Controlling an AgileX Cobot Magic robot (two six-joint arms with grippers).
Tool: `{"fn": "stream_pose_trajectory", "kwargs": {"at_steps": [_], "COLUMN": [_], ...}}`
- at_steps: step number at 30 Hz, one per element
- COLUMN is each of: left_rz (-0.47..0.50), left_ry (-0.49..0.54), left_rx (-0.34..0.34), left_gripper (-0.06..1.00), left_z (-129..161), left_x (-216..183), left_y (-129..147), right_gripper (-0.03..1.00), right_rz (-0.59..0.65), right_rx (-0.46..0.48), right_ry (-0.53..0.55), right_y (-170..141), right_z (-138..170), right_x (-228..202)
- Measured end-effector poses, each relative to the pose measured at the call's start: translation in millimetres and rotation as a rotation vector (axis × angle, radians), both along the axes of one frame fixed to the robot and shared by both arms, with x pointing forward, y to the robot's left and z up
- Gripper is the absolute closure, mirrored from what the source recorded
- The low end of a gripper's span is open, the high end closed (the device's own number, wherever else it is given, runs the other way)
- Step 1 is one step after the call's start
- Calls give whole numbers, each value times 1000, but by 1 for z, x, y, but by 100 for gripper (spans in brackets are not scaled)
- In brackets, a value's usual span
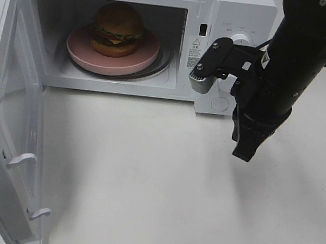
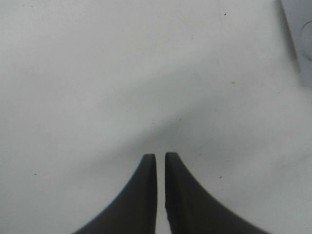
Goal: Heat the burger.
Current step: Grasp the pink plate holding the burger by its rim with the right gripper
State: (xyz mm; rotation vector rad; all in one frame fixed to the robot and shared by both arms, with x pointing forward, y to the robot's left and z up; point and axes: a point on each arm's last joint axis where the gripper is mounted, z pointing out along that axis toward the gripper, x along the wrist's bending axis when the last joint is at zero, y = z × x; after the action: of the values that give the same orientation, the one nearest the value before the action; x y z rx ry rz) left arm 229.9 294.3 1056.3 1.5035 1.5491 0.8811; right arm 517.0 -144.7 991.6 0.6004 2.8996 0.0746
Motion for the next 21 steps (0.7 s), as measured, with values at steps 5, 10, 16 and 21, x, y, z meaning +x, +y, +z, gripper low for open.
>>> {"fn": "stream_pose_trajectory", "kwargs": {"at_steps": [5, 10, 16, 21], "left_rz": [0, 0, 0, 0], "left_ry": [0, 0, 0, 0], "left_rx": [0, 0, 0, 0], "left_gripper": [-4, -4, -4, -4], "left_z": [0, 0, 0, 0], "left_x": [0, 0, 0, 0], "left_y": [0, 0, 0, 0], "right_gripper": [86, 85, 81, 71], "right_rz": [220, 489, 722, 769], "right_rx": [-45, -101, -144, -143], "right_ry": [-27, -47, -81, -141], "right_y": [1, 1, 2, 5], "right_z": [3, 4, 5, 6], "right_x": [3, 5, 7, 12]}}
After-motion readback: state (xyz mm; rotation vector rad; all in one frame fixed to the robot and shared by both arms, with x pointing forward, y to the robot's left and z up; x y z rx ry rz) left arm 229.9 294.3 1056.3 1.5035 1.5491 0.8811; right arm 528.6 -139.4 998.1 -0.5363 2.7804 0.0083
